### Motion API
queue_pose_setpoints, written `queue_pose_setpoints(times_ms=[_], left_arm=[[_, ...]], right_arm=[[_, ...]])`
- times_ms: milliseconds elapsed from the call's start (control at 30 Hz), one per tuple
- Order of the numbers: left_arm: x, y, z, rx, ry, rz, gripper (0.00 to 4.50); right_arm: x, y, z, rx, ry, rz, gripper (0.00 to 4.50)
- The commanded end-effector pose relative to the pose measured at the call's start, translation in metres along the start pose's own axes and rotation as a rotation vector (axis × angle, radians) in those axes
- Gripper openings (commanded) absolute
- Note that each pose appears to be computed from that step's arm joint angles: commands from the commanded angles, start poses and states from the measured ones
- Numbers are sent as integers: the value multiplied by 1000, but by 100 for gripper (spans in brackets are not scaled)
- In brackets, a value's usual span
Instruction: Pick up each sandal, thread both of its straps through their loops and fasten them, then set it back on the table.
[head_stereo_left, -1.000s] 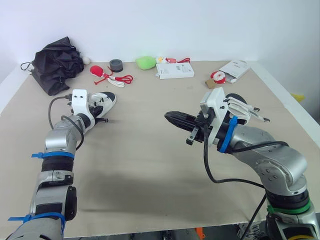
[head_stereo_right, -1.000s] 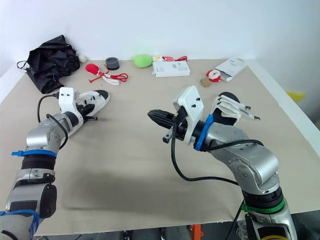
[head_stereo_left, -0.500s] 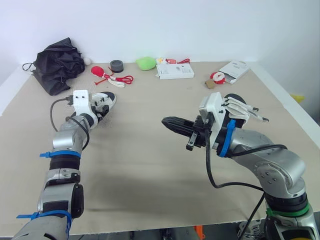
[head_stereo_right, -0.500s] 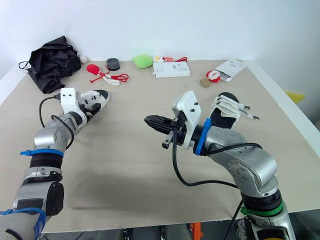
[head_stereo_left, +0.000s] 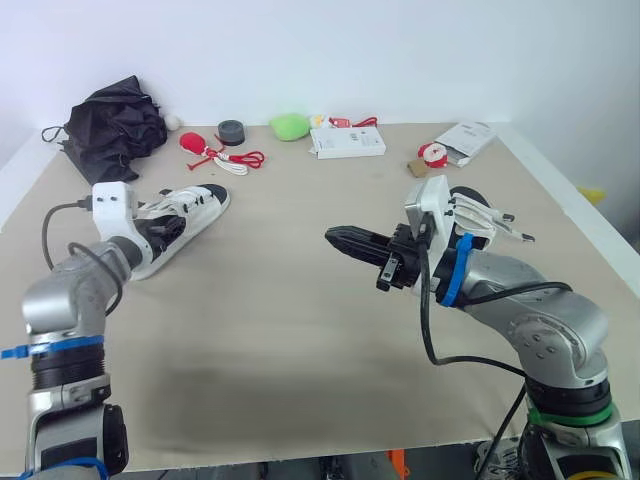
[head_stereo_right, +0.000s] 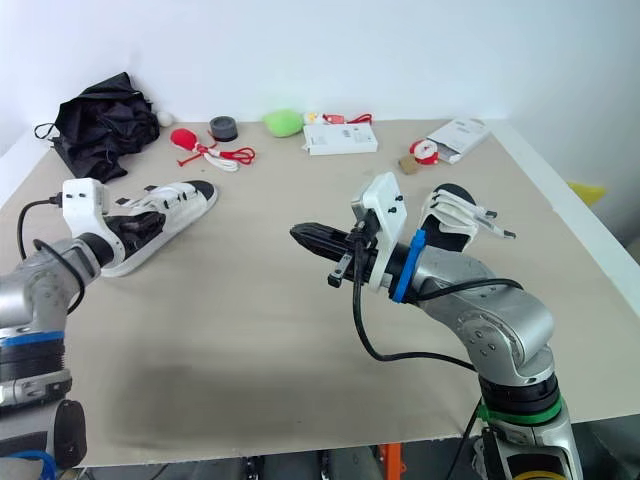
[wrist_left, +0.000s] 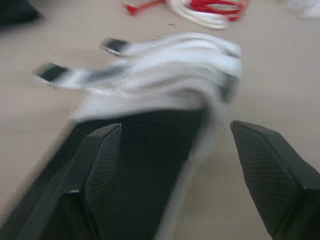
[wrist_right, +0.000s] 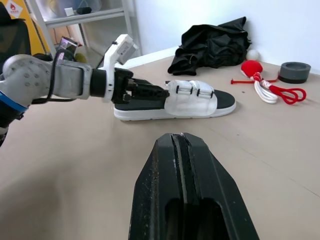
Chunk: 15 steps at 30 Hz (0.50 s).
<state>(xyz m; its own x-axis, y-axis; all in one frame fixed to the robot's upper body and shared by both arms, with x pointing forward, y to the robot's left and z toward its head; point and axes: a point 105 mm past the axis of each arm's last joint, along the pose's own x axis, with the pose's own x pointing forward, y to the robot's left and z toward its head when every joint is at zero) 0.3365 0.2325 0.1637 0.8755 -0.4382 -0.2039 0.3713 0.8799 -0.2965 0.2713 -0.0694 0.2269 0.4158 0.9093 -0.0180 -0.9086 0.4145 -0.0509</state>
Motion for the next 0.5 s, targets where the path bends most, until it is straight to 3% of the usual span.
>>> queue_pose_setpoints(times_ms=[33, 367, 500], left_arm=[[-33, -58, -10, 0, 80, -375, 358], [-83, -62, -80, 39, 279, -380, 358], [-95, -55, -96, 29, 294, -359, 358]], right_arm=[[-15, 19, -3, -21, 32, 110, 0], [-48, 38, -58, 130, 146, 66, 0], [-59, 38, -85, 197, 212, -1, 0]])
